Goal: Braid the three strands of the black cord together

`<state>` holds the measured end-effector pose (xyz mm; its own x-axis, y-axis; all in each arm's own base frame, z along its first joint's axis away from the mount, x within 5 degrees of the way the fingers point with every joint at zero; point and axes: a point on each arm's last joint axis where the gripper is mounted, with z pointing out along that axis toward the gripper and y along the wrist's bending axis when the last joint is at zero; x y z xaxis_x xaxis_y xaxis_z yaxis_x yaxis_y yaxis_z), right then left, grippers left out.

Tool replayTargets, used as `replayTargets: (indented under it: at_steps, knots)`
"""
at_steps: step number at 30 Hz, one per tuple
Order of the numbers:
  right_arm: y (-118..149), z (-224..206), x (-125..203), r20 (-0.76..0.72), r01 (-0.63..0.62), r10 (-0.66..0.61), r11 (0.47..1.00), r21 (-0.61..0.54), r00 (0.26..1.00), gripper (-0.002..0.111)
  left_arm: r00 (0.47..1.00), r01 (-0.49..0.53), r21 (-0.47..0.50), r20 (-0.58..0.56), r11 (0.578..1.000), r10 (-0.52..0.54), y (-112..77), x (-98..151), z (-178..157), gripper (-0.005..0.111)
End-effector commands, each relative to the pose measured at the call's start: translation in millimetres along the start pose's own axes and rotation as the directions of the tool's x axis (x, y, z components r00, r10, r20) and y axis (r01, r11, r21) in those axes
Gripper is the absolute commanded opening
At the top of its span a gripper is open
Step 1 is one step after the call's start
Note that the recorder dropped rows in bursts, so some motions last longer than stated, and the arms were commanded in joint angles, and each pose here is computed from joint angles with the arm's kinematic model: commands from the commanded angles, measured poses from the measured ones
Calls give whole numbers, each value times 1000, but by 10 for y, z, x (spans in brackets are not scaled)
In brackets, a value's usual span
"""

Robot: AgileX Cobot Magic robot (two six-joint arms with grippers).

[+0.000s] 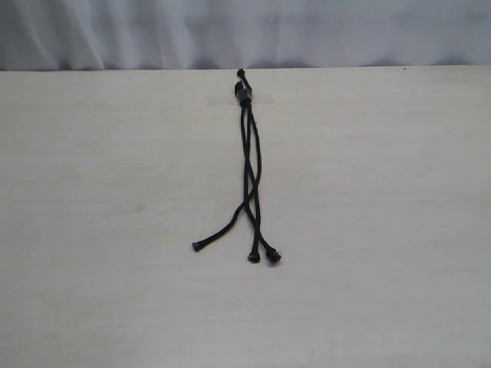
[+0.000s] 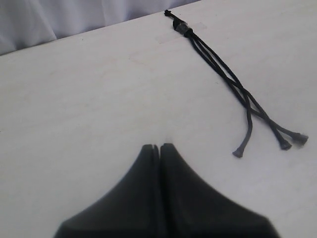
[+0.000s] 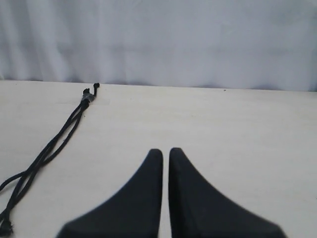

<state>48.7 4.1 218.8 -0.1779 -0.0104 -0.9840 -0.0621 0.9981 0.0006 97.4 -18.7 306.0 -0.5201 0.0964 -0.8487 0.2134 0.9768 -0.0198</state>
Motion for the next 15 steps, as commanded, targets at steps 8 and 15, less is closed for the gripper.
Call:
replayTargets:
  at_steps: [8,15]
  knots:
    - [-7,111,352,-78,0,0,1000,7,997,4,1000,0,-3,10,1000,0,2,4,-4,0]
    - [-7,111,352,-78,0,0,1000,7,997,4,1000,0,-6,19,1000,0,4,-4,-4,0]
